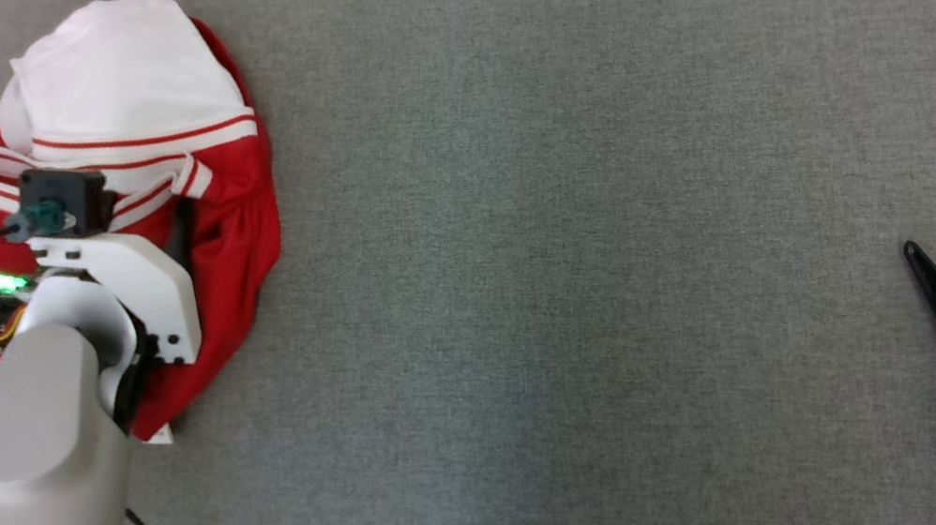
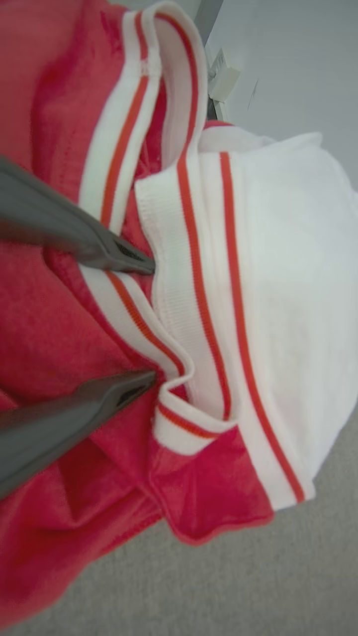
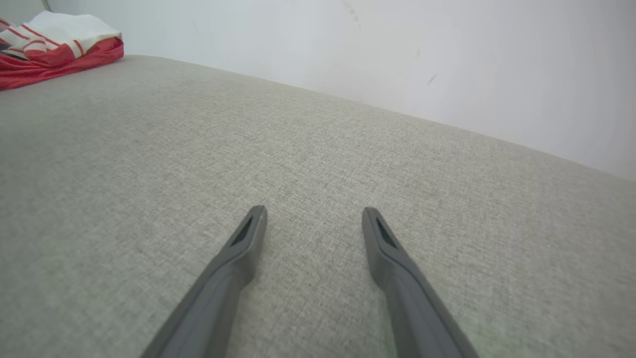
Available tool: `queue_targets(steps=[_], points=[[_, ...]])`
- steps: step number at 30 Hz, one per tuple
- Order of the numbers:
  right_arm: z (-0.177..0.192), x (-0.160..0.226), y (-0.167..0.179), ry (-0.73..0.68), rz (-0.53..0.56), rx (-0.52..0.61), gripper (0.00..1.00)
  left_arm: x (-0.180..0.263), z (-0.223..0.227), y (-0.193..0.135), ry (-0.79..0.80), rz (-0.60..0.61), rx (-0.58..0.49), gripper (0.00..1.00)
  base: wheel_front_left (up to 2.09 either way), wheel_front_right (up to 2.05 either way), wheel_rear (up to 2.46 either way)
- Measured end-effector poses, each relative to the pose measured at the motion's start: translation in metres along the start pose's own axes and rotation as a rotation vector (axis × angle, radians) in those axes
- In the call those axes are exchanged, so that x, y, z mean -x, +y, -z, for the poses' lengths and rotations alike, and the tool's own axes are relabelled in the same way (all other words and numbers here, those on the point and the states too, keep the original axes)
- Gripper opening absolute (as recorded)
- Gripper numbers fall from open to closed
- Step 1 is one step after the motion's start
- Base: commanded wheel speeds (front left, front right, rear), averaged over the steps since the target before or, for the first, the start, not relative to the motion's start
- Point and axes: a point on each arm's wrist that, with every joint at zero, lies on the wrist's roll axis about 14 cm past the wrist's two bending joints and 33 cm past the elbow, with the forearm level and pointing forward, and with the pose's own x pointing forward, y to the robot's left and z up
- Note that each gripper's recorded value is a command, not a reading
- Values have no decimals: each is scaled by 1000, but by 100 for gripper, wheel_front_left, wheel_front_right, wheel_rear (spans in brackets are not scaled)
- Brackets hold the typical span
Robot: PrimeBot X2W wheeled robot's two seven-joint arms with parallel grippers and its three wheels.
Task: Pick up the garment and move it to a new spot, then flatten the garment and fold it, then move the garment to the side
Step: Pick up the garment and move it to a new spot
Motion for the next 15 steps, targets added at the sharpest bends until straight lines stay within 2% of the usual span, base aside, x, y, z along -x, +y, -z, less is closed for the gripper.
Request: queue_targets(steps=[2, 8, 15], points=[[-1, 2, -1, 0, 6, 2, 100, 0, 1, -2, 13, 5, 15, 0, 0, 0, 0], [-5, 10, 1, 3, 26, -5, 100, 11, -6, 5, -3, 0, 71, 0, 0, 0, 0], [-16, 24, 16, -9, 39, -32, 100, 43, -61, 46, -204, -63, 171, 0, 0, 0, 0]])
